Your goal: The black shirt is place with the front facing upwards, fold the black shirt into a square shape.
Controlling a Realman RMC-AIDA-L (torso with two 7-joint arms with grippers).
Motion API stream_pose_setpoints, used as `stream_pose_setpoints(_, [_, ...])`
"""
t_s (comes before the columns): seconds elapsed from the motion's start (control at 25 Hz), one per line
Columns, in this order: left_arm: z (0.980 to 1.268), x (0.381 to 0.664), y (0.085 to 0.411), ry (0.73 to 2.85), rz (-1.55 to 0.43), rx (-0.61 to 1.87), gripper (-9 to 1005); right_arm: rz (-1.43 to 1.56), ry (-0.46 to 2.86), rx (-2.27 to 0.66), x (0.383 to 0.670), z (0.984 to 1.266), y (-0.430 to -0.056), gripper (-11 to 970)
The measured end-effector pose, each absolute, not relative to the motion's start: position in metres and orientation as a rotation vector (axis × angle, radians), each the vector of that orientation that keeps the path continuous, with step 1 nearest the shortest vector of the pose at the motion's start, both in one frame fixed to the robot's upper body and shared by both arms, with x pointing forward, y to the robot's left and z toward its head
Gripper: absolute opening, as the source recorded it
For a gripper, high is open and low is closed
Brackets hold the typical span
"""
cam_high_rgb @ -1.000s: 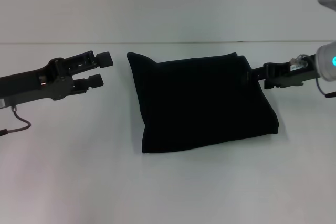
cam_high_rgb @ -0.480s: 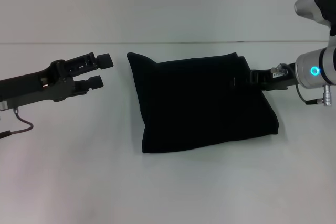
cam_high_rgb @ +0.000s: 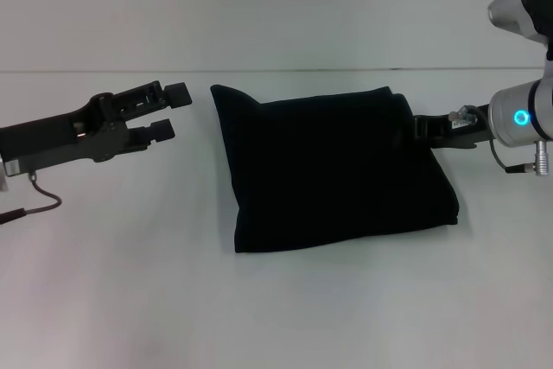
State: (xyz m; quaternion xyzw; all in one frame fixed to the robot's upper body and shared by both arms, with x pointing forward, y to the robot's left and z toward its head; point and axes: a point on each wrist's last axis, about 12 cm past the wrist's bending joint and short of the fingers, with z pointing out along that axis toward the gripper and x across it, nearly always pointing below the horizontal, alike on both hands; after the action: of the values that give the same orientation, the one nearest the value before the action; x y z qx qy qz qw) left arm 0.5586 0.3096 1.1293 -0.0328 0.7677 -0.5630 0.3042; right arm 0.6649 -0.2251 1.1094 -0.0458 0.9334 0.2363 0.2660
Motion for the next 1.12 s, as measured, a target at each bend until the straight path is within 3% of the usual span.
stream_pose_setpoints(0.04, [1.129, 0.559, 0.309, 2.033, -1.491, -0.087, 951, 0.638, 2.520, -0.121, 0.665, 1.110, -0.226, 438])
stream_pose_setpoints(0.16, [1.130, 0.560, 0.308, 2.031, -1.493, -0.084, 951, 0.638, 2.517, -0.111, 0.666, 1.111, -0.228, 192])
stream_pose_setpoints(0.4, [1.131, 0.561, 0.308, 2.027, -1.492, -0.084, 950, 0.644, 2.513, -0.107, 0.666, 1.112, -0.229, 56])
stream_pose_setpoints(0.96, [1.133, 0.563, 0.310, 2.011, -1.491, -0.091, 950, 0.690, 2.389, -0.196, 0.682, 1.168, -0.216, 60])
stream_pose_setpoints(1.12, [1.133, 0.562, 0.311, 2.004, -1.492, -0.100, 950, 0.666, 2.400, -0.199, 0.681, 1.172, -0.215, 62])
